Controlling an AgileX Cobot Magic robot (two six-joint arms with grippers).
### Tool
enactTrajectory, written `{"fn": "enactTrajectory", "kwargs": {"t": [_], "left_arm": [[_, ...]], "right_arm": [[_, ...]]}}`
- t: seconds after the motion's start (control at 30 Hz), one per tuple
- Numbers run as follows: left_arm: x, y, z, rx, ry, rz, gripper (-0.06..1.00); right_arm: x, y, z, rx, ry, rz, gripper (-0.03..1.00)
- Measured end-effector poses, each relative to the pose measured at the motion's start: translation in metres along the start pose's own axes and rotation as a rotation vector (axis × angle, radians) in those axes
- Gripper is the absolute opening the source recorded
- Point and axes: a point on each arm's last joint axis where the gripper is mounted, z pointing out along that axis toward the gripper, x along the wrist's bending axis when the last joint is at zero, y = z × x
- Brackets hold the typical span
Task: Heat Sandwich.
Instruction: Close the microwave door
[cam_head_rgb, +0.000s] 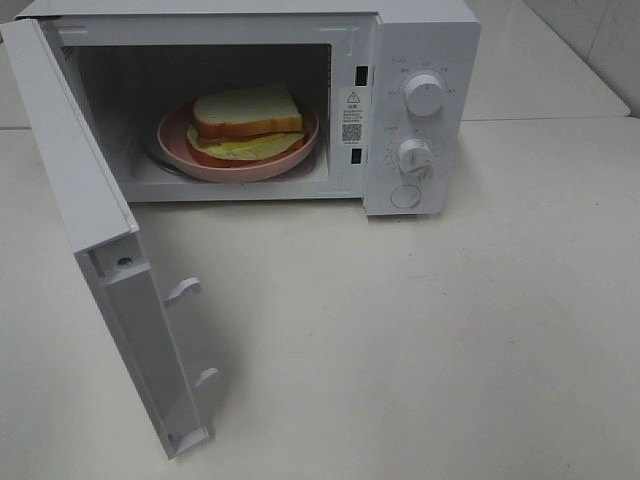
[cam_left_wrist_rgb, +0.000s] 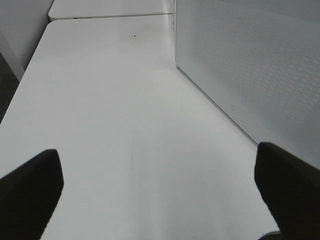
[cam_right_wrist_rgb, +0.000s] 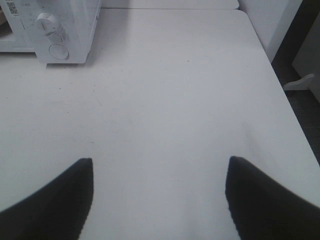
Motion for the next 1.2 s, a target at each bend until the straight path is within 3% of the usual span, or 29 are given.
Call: {"fn": "enactTrajectory", "kwargs": {"t": [1.2], "left_arm": [[0.0, 0.0, 0.0, 0.0, 0.0, 0.001, 0.98]], "right_arm": [[0.0013, -0.006, 0.0002, -0.007, -0.011, 0.024, 0.71]]}}
